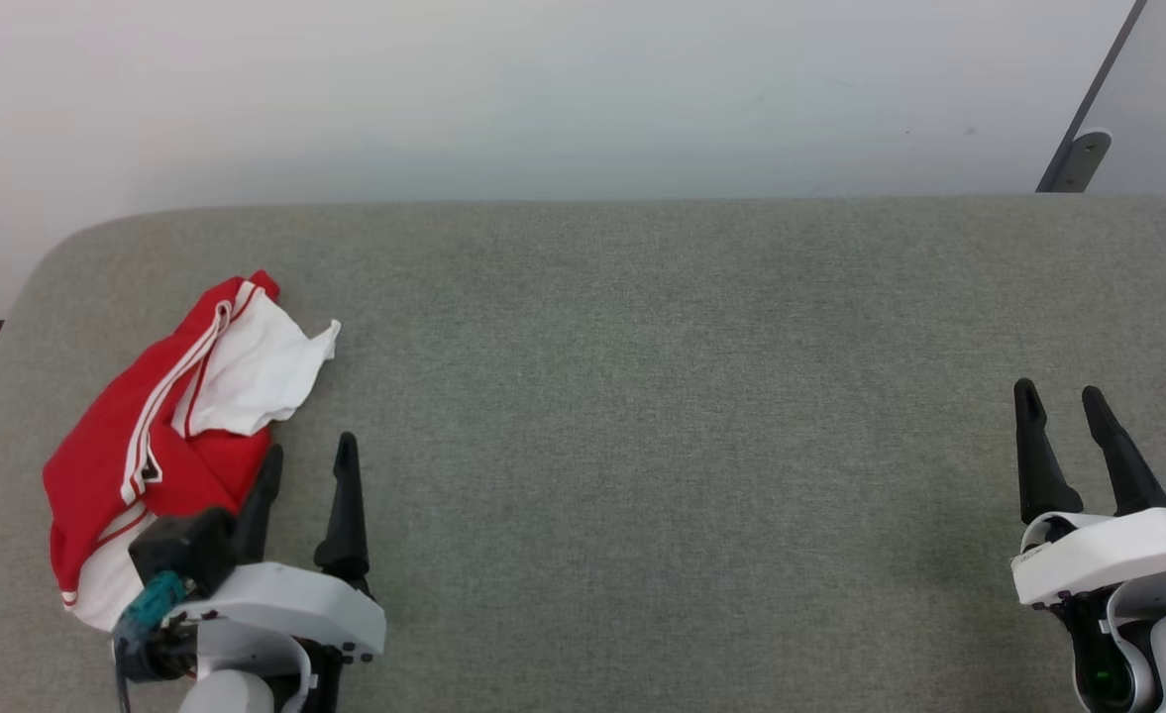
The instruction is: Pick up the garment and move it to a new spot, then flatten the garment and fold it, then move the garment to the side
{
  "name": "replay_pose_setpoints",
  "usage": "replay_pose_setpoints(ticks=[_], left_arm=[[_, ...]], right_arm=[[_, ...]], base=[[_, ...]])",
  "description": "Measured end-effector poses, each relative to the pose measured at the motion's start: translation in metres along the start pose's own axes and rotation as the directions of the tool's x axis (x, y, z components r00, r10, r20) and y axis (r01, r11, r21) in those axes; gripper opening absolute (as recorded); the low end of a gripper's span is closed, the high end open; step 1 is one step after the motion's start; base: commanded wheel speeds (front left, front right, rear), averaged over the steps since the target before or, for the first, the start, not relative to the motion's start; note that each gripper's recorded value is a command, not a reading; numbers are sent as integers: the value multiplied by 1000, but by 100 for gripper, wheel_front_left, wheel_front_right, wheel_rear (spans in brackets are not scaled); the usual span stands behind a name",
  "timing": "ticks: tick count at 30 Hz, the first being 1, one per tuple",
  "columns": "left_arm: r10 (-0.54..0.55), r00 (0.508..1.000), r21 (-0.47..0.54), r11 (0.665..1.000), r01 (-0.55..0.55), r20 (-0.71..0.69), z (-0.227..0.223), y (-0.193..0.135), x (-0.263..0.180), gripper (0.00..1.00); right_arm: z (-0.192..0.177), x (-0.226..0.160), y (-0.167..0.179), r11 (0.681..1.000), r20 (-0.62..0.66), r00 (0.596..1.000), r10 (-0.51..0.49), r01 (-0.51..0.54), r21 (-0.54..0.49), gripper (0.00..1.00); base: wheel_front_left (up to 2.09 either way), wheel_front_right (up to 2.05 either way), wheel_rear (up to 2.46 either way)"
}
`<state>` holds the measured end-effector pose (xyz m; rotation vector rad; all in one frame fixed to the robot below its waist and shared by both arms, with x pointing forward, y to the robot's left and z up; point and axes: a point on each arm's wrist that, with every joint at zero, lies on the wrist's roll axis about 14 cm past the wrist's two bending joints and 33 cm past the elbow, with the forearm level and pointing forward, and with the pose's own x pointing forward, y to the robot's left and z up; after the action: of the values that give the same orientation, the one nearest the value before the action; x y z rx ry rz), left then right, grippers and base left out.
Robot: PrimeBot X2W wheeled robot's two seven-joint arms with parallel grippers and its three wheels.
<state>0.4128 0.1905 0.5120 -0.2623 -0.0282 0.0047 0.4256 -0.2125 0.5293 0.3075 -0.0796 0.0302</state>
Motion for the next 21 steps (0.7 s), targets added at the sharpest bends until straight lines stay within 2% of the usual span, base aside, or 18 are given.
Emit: replay_pose_setpoints(ticks=[21], left_arm=[[-30, 1000, 182, 983, 30, 0, -6, -1, 2, 100]], right_arm=[[2, -2, 1, 987, 14, 1000, 25, -23, -159, 100]], base=[[0, 0, 0]])
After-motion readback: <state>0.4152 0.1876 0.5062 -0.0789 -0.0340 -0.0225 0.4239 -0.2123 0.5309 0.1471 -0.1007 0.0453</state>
